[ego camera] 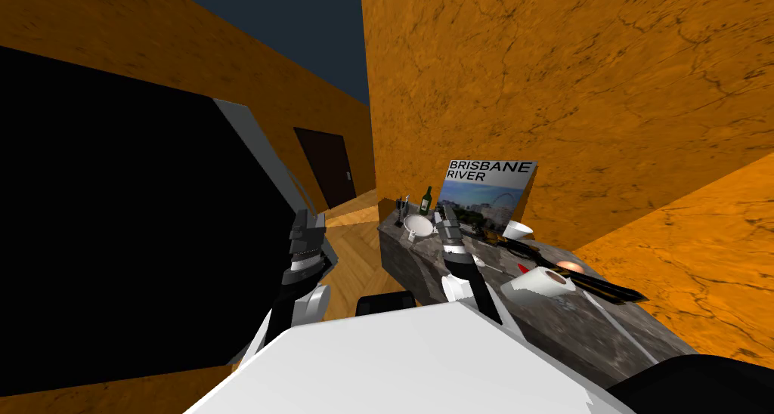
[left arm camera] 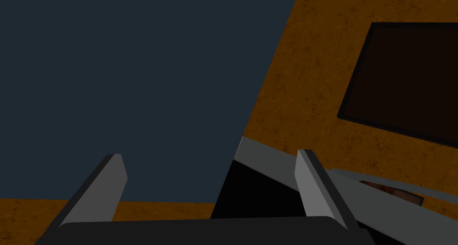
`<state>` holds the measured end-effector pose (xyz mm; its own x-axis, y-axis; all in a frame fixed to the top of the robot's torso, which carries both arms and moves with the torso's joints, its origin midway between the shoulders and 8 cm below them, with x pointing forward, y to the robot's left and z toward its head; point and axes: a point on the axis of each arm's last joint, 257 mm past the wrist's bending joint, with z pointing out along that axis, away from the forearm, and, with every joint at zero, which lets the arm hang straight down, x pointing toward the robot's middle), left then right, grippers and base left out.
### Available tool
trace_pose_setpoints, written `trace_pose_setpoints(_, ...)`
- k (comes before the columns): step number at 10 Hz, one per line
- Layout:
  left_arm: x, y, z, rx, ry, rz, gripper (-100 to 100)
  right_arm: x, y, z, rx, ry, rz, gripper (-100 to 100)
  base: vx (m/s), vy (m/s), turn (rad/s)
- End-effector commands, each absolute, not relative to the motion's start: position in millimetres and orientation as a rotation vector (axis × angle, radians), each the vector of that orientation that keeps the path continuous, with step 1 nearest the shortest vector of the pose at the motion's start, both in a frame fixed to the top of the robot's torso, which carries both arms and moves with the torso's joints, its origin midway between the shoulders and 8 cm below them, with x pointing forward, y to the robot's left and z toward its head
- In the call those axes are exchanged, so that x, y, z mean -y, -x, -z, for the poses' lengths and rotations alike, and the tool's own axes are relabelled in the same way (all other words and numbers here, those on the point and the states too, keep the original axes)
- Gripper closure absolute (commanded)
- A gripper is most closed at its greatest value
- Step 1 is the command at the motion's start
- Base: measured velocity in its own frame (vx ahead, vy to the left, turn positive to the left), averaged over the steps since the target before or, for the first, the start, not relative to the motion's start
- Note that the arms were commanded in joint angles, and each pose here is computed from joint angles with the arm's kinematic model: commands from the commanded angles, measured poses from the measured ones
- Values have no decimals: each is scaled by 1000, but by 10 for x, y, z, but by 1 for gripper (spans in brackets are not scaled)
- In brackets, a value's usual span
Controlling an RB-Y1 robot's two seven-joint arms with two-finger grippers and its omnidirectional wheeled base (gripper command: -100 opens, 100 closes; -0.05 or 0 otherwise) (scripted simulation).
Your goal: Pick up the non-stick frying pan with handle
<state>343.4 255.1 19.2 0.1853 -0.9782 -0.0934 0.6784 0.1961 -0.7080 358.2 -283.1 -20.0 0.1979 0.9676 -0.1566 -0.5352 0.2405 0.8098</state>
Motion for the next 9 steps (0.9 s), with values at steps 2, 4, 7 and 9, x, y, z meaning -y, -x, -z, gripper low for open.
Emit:
trace_pose_setpoints(2, -2551, -3434, -192, -616, 594, 1269, 0, 2760, -3647, 326, -871, -645, -1137, -100, -81, 55, 59)
trace_pose_setpoints(4, -2551, -3434, -192, -616, 594, 1269, 0, 2707, -3702, 463, -963, -602, -1090, -100, -76, 85, 67)
trace_pose_setpoints(7, -2551, -3434, -192, -616, 594, 1269, 0, 2662, -3759, 649, -1077, -542, -1024, -100, -43, 53, 61)
trace_pose_setpoints(9, -2551, -3434, -192, -616, 594, 1269, 0, 2645, -3784, 758, -1142, -502, -983, -100, -42, 42, 64)
